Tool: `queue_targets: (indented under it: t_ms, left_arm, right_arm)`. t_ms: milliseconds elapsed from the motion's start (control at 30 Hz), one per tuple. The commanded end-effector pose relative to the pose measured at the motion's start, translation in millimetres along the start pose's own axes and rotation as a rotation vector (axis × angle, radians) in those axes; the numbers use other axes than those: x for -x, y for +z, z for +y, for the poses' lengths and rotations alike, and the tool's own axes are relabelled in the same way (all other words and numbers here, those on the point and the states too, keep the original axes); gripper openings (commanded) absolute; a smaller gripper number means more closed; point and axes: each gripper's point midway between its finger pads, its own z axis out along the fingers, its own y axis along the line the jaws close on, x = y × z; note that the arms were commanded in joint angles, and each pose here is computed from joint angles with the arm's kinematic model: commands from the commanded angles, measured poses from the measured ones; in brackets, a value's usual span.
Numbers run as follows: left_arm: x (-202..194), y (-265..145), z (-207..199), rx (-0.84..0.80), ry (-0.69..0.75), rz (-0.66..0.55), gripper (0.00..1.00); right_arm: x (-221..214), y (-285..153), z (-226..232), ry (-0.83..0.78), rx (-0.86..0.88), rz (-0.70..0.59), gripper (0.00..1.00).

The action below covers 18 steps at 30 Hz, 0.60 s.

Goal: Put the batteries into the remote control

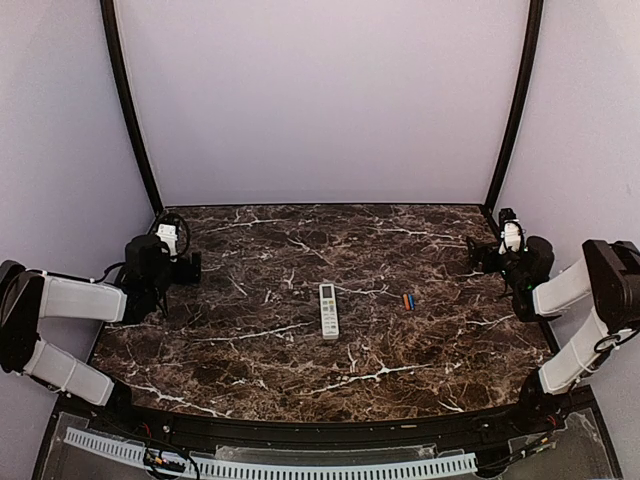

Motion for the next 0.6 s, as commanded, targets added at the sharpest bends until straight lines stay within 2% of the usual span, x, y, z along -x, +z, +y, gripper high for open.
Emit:
queue_targets:
  t_ms: [0, 100, 200, 233, 300, 367, 433, 500, 567]
  left_arm:
    - [32.3, -5.0, -1.1, -0.023, 0.004, -0.107, 0.99]
    - [61.1, -20.5, -12.6, -0.111, 0.058, -0.197, 0.99]
    - [99.9, -55.1, -35.3, -0.284, 0.114, -0.339, 0.99]
    - [112.9, -67.3, -38.2, -0.318, 0.117, -0.381, 0.99]
    - [131.2, -79.6, -40.9, -0.360, 0.109, -0.386, 0.99]
    - [146.9, -90.2, -45.1, -0.408, 0.103, -0.376, 0.99]
    - [165.3, -99.3, -43.0, -0.432, 0.017, -0.363, 0.99]
    - [186.2, -110.6, -41.4, -0.465, -0.075, -0.355, 0.97]
    - [187.2, -116.3, -43.8, -0.494, -0.103, -0.321, 0.96]
  right_arm:
    - [9.3, 2.4, -4.0, -0.001, -0.011, -0.035, 0.99]
    - [17.8, 1.7, -7.8, 0.007, -0.030, -0.044, 0.99]
    - [49.4, -0.5, -2.5, -0.002, 0.009, -0.018, 0.99]
    - [62.1, -2.2, -1.8, 0.051, 0.016, 0.003, 0.99]
    - [98.8, -3.8, 10.0, 0.158, 0.095, 0.004, 0.98]
    - [122.6, -5.4, 36.3, 0.274, 0.227, 0.036, 0.97]
    - [127.1, -4.9, 82.4, 0.343, 0.310, 0.158, 0.98]
    - [132.6, -6.7, 134.2, 0.280, 0.317, 0.220, 0.99]
    - [126.5, -10.7, 176.7, 0.215, 0.267, 0.288, 0.99]
